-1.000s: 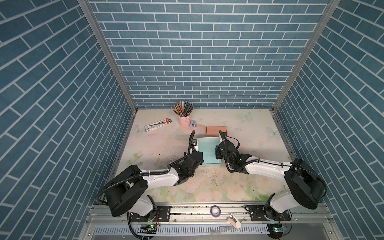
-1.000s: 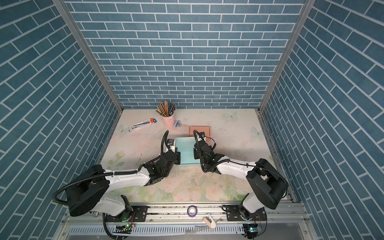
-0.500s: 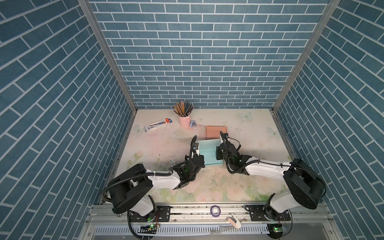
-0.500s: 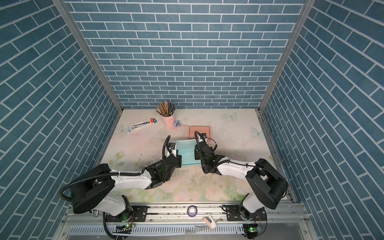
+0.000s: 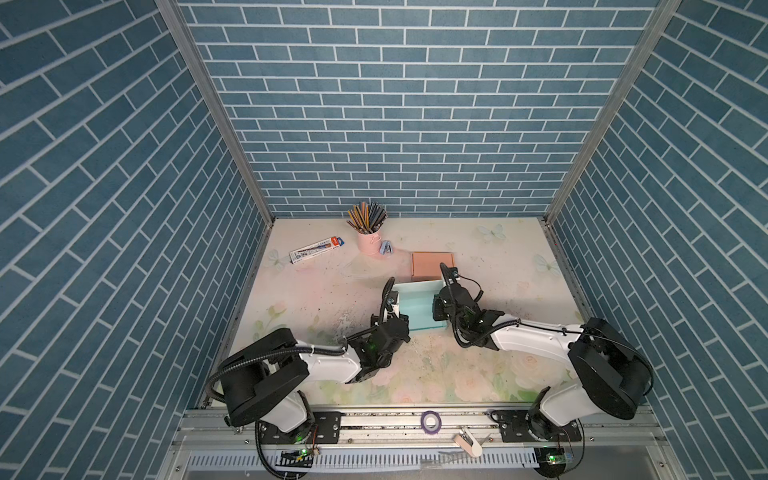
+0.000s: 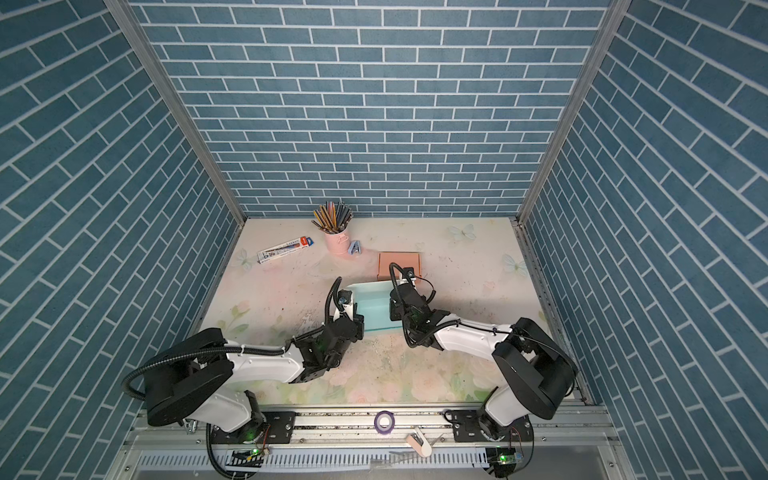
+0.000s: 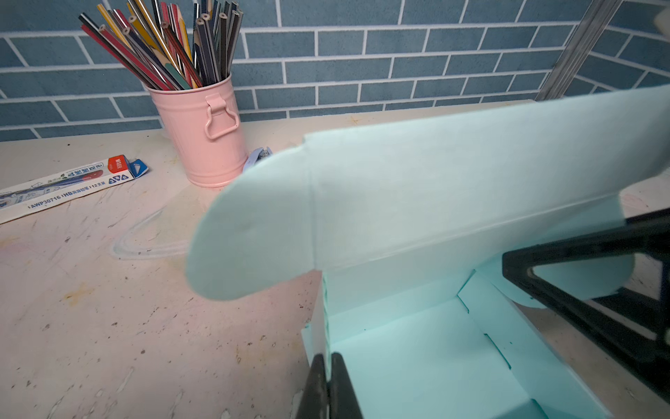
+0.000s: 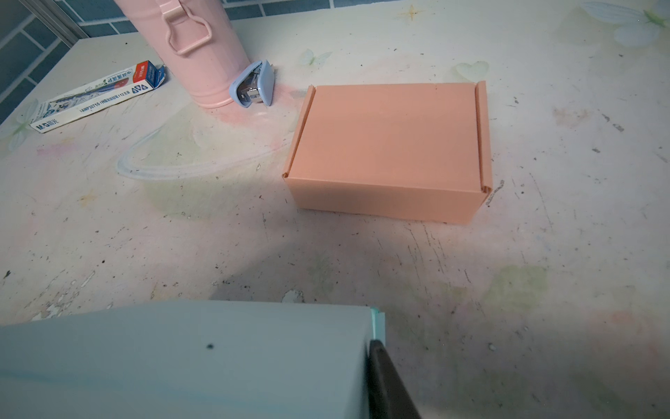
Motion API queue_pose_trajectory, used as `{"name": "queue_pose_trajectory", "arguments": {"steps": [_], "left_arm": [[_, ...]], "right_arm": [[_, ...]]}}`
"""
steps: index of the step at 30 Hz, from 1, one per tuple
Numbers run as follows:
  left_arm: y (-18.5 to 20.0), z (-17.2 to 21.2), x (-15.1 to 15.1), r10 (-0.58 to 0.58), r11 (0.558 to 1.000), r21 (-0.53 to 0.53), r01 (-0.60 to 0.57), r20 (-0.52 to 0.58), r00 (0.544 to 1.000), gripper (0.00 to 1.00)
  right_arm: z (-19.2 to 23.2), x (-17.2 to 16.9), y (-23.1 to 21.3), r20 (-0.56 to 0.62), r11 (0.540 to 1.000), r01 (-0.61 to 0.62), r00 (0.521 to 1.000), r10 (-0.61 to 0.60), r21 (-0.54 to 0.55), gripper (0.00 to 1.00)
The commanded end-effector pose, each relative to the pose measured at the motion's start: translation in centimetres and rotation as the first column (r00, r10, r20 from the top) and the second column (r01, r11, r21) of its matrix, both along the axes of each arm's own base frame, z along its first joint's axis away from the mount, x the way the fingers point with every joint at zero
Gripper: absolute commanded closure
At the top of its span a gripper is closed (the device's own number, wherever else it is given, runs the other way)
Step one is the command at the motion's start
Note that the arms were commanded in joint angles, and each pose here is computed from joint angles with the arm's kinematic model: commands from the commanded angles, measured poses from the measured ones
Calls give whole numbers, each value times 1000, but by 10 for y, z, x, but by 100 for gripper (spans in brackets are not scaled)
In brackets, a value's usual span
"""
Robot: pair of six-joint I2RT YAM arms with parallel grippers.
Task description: Fold the paper box
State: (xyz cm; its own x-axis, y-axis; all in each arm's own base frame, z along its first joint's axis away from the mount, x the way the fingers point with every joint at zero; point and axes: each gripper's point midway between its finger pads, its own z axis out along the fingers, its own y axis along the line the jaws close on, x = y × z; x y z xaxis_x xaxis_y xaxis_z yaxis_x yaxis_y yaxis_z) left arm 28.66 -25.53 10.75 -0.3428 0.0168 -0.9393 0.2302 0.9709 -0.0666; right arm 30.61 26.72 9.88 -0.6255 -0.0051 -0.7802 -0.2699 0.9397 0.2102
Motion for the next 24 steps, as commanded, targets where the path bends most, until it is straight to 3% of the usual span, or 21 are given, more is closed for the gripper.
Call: {"name": "queue_pose_trajectory", "arguments": {"steps": [1,17,24], "left_arm": [[-29,-7,-16,-127,991,-49,126,-26,992,98],[-39,-11,-26,-151,987,-55,149,-26,988,98],[-41,-13,-30,-166,984,-62,165,-26,986,98]], "right_arm": [[-2,-24,19,-71,992,-71,994,79,101,75],[-8,-33,20,-109,990,-90,989,102,107,71],[-9,-39,16,-121,988,-89,987,104,126,75]]}}
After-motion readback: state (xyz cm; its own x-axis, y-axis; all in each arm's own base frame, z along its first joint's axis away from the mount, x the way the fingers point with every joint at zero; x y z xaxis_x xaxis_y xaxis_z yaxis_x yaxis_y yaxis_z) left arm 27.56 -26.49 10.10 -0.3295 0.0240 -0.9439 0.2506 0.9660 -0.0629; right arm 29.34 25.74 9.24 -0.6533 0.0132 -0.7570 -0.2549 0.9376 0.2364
